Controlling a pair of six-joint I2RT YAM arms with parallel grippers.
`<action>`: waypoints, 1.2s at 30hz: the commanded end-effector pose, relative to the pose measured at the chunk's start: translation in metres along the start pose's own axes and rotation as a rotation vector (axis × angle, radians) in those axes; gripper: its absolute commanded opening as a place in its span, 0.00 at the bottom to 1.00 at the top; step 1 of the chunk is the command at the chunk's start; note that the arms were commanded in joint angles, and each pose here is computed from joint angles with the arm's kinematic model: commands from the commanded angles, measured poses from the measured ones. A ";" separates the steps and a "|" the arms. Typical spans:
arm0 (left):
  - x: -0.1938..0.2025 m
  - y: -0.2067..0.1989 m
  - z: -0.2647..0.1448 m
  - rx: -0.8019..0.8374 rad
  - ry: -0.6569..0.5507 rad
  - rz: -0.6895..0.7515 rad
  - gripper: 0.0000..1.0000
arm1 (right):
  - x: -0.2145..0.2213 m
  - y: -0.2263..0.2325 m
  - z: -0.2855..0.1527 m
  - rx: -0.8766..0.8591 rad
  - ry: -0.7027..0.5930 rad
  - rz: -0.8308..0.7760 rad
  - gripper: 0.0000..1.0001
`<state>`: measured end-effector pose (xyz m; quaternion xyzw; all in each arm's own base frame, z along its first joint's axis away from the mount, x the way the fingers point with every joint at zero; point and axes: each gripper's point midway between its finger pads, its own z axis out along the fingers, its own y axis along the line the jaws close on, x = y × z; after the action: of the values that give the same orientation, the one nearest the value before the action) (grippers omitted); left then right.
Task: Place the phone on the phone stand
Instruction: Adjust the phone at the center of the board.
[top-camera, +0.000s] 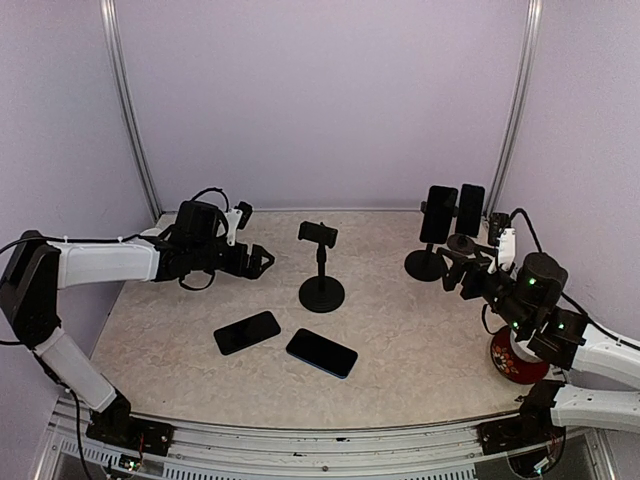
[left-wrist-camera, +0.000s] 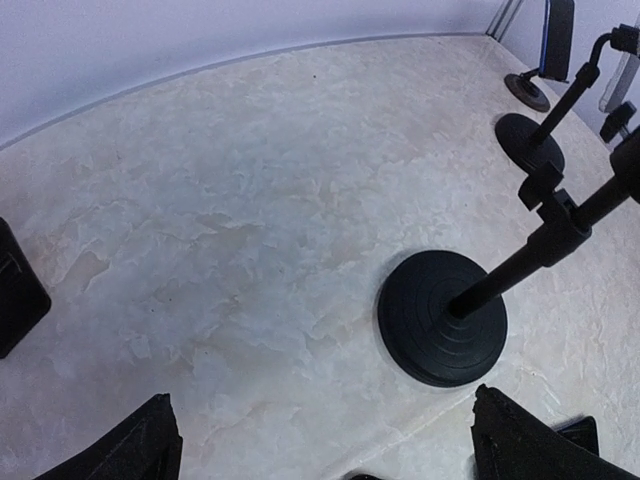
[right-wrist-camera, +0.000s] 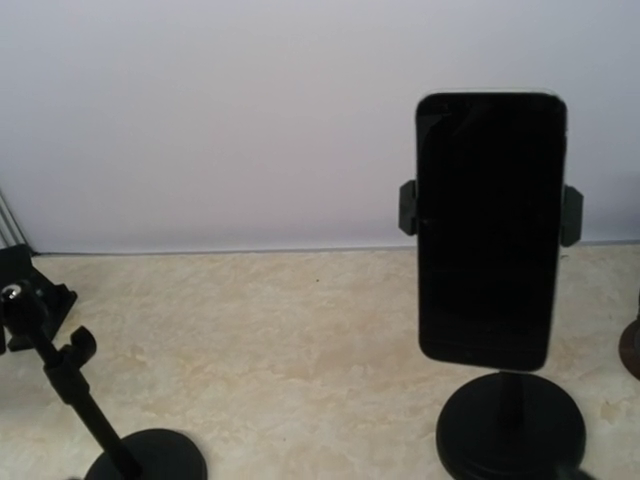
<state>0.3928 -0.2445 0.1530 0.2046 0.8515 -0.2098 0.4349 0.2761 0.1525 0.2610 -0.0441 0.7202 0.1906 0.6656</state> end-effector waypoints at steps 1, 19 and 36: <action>0.017 -0.020 -0.001 0.062 0.051 0.048 0.99 | -0.002 -0.004 -0.001 0.008 -0.021 0.004 1.00; 0.087 -0.031 -0.025 0.003 0.099 -0.116 0.99 | 0.008 0.068 0.009 -0.372 0.061 -0.083 1.00; 0.080 -0.025 -0.032 -0.015 0.015 -0.169 0.99 | 0.155 0.166 0.030 -0.694 0.515 -0.372 1.00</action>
<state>0.3113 -0.2357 0.1021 0.1422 0.8776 -0.2318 0.3948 0.2403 0.3319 0.1574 -0.3954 0.7440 0.3027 0.4456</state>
